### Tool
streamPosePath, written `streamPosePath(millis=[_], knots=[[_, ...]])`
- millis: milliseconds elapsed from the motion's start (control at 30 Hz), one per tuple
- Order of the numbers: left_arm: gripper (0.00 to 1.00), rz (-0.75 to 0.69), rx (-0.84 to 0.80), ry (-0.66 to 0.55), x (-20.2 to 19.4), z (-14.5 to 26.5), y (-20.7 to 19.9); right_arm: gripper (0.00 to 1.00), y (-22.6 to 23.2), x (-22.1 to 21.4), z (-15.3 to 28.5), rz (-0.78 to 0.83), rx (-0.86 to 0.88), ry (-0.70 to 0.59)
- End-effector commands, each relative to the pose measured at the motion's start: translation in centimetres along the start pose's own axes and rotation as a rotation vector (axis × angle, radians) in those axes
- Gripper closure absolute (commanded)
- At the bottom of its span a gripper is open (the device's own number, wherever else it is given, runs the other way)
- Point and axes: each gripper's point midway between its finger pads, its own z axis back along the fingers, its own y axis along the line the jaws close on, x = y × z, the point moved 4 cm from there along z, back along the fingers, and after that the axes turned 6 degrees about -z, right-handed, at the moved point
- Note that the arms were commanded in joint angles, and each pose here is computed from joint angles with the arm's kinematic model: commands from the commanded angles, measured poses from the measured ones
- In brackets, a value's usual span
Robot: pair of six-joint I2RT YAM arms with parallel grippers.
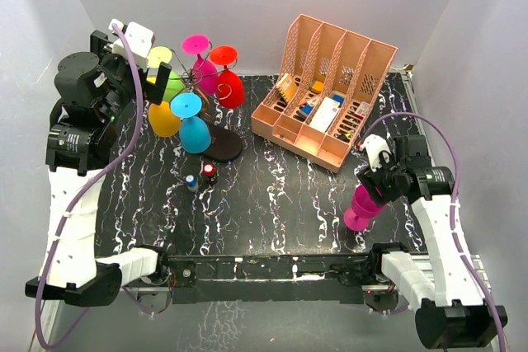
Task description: Place the wine glass upside down on the wine glass rack
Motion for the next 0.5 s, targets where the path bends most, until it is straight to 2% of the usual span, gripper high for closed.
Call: streamPosePath(millis=[0, 267, 433, 467], knots=[[0.03, 0.020, -0.007, -0.050, 1.1, 1.0, 0.2, 0.43, -0.9, 1.0, -0.6, -0.012, -0.031, -0.018], [0.03, 0.035, -0.041, -0.027, 1.2, -0.6, 0.0, 0.69, -0.4, 2.2, -0.9, -0.005, 0.053, -0.027], [0.03, 0.066, -0.062, -0.028, 1.5, -1.6, -0.2, 0.91, -0.1, 3.7, -0.4, 0.019, 0.104, -0.074], [0.03, 0.076, -0.069, -0.026, 1.4, -1.7, -0.4, 0.92, -0.1, 4.2, -0.2, 0.025, 0.113, -0.092]])
